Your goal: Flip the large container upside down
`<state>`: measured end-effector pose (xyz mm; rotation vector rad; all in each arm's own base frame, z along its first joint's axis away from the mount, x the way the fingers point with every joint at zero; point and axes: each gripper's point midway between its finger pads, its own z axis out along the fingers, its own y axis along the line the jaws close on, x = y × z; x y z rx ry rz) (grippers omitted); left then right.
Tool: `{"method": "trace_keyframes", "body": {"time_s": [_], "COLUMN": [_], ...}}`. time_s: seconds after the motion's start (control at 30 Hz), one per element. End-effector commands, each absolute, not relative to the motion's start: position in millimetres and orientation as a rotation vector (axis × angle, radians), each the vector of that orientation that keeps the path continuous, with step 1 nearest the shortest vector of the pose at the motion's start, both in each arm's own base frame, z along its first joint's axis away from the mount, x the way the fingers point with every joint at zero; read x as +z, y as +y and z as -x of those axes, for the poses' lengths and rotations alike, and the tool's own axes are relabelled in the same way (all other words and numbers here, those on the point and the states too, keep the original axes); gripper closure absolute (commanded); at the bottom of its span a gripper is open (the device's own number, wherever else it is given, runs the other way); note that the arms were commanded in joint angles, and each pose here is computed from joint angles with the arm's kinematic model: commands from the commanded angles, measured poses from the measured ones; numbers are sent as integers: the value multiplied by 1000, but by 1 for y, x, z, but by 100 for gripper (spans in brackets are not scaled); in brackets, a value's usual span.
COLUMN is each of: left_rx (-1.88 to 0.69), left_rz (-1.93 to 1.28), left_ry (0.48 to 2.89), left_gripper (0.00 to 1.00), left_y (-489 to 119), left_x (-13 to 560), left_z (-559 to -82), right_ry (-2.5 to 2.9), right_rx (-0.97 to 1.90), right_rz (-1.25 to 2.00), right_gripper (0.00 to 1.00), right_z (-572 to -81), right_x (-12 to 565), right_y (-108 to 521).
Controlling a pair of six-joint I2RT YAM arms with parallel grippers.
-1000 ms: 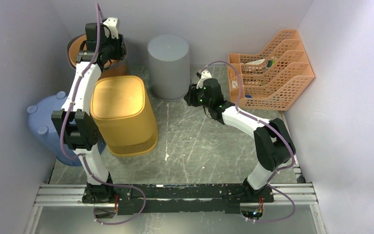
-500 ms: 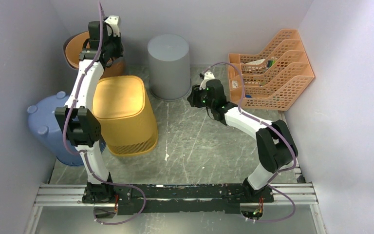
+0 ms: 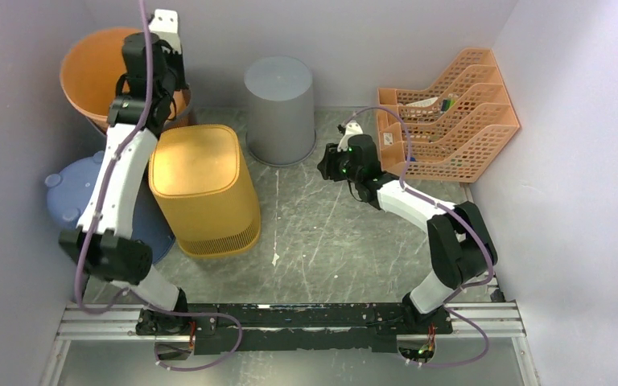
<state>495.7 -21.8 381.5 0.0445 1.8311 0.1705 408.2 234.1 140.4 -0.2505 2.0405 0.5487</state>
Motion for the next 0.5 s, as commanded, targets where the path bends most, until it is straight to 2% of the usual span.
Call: {"method": "trace_keyframes", "body": {"time_s": [0.0, 0.2, 0.47], "left_rx": [237, 153, -127], "left_rz": [13, -8, -137], "left_ry": [1372, 1222, 1025], "left_gripper": [93, 93, 93], "left_y": [-17, -34, -71], "left_x": [539, 581, 652], "left_z": [-440, -403, -332], "right_ry": [2018, 2016, 1966], "right_rx": [565, 571, 500], "right_rz": [247, 241, 214], "right_gripper": [61, 61, 61], "right_z": [-405, -403, -407], "right_x": [147, 148, 178], "right_y": [234, 233, 219]}}
